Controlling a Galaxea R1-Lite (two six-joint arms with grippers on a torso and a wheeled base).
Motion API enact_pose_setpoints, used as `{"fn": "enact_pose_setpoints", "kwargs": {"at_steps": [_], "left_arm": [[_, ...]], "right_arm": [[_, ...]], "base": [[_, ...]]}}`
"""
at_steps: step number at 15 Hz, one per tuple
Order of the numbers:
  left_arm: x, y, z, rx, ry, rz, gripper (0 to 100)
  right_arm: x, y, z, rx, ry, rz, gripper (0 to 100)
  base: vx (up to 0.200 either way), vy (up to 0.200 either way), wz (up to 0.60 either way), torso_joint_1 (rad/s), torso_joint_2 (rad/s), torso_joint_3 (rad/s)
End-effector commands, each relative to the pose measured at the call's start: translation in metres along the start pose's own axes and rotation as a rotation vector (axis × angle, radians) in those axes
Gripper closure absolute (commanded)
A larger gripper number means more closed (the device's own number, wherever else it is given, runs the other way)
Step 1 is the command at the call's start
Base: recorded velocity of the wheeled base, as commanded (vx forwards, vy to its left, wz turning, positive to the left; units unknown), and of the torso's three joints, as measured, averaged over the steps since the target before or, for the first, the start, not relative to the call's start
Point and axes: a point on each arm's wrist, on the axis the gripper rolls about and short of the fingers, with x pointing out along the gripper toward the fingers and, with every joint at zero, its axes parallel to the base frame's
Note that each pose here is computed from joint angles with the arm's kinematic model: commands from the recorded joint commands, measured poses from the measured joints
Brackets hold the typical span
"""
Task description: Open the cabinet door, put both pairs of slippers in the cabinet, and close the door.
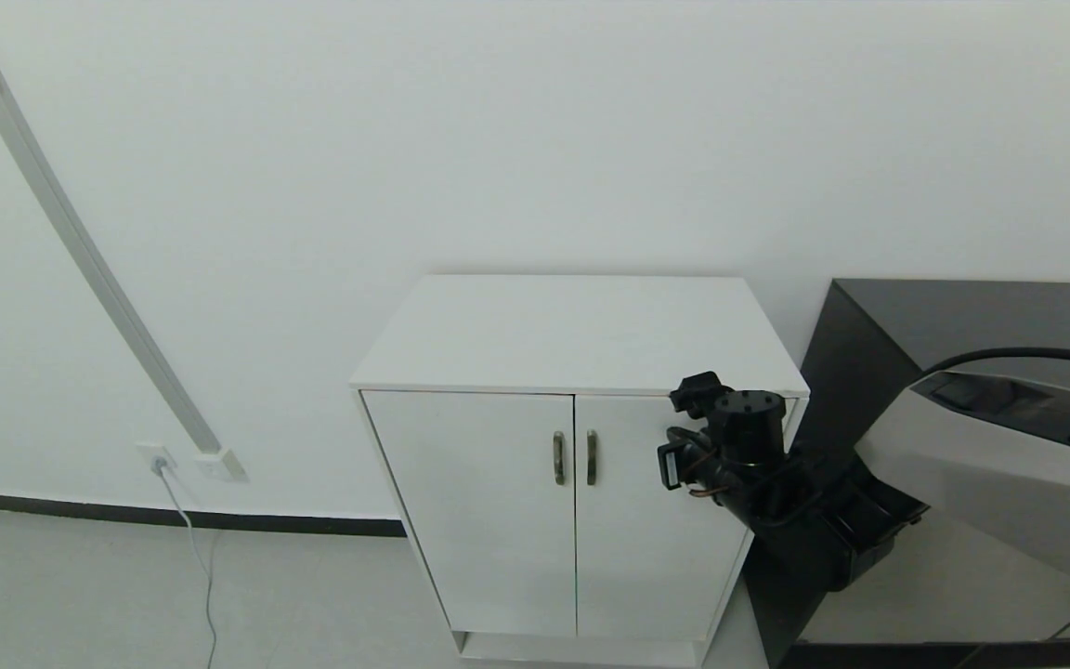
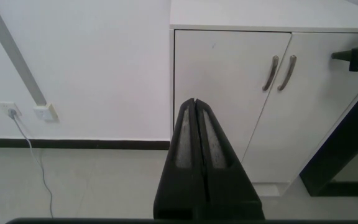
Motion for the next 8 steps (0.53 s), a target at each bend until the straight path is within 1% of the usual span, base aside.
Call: {"fn": "enact_pose_setpoints", "kwargs": {"at_steps": [1,8], "left_arm": [[0.0001,0.0,0.0,0.0,0.001,0.0,100],[0.0001,0.0,0.0,0.0,0.001,0.0,100]], "right_arm": [[0.0025,-0.0005,-0.0017,0.0,0.001,-0.002,100],[0.0049,-0.0006,0.0004,0.0,-0.009,-0.004,100]], "base": [[0.0,0.0,0.0,0.0,0.0,0.0],[0.0,0.0,0.0,0.0,0.0,0.0]]}}
